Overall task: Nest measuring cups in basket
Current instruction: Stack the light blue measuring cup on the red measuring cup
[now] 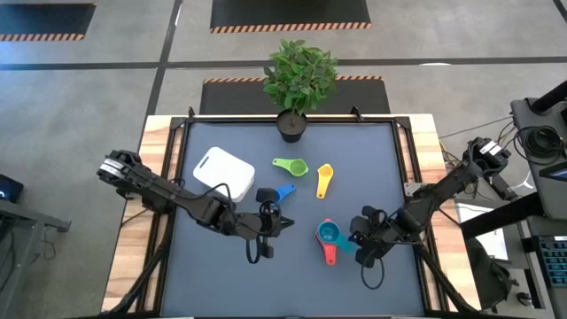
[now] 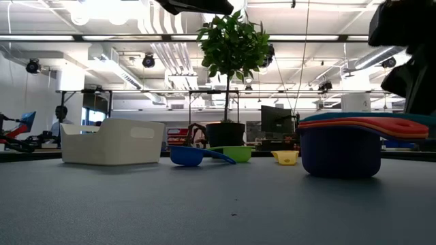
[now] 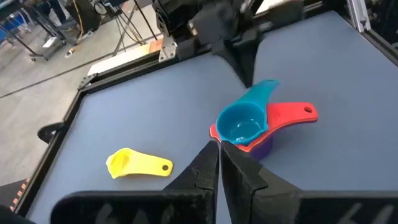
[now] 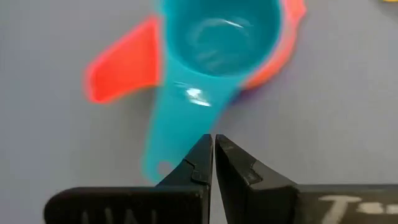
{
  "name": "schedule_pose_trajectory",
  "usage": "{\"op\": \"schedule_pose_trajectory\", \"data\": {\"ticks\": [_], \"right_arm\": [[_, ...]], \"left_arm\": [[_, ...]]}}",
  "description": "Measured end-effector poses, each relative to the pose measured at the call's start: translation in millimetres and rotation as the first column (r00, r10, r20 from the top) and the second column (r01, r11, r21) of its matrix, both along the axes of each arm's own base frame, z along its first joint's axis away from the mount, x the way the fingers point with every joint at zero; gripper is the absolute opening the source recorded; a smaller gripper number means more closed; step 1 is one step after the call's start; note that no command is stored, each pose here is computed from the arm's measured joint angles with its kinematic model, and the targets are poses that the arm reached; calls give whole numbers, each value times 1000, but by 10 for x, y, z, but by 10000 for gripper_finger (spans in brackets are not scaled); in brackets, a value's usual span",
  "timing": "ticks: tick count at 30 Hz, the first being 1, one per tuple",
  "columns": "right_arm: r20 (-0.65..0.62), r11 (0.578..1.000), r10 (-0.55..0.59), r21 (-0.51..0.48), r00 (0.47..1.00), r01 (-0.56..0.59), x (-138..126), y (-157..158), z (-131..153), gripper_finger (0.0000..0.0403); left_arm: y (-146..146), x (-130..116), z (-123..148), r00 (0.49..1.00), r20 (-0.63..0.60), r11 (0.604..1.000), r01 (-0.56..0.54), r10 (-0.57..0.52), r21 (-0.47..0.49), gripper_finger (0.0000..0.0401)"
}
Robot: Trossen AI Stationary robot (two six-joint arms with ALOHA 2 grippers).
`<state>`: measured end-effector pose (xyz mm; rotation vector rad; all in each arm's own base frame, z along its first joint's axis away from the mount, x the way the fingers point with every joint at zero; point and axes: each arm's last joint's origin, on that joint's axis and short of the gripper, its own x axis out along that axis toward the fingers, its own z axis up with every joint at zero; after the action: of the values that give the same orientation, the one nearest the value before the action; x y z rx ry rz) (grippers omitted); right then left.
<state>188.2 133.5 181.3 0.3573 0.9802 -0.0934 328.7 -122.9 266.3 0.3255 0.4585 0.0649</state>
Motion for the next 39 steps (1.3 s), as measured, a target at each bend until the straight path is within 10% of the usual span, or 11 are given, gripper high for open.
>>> {"op": "schedule_pose_trajectory", "data": {"ticks": [9, 25, 39], "right_arm": [[134, 991, 112, 55, 985, -120, 65, 199, 210, 8], [-41, 995, -89, -36, 995, 88, 10, 120, -81, 8], [123, 987, 140, 59, 982, -148, 253, 360, -74, 8]], "left_arm": [[-10, -2, 6, 1000, 6, 1000, 1, -1, -5, 0], [-56, -22, 3, 1000, 5, 1000, 7, -7, -25, 0], [-56, -23, 3, 1000, 4, 1000, 4, -4, -31, 0]]}}
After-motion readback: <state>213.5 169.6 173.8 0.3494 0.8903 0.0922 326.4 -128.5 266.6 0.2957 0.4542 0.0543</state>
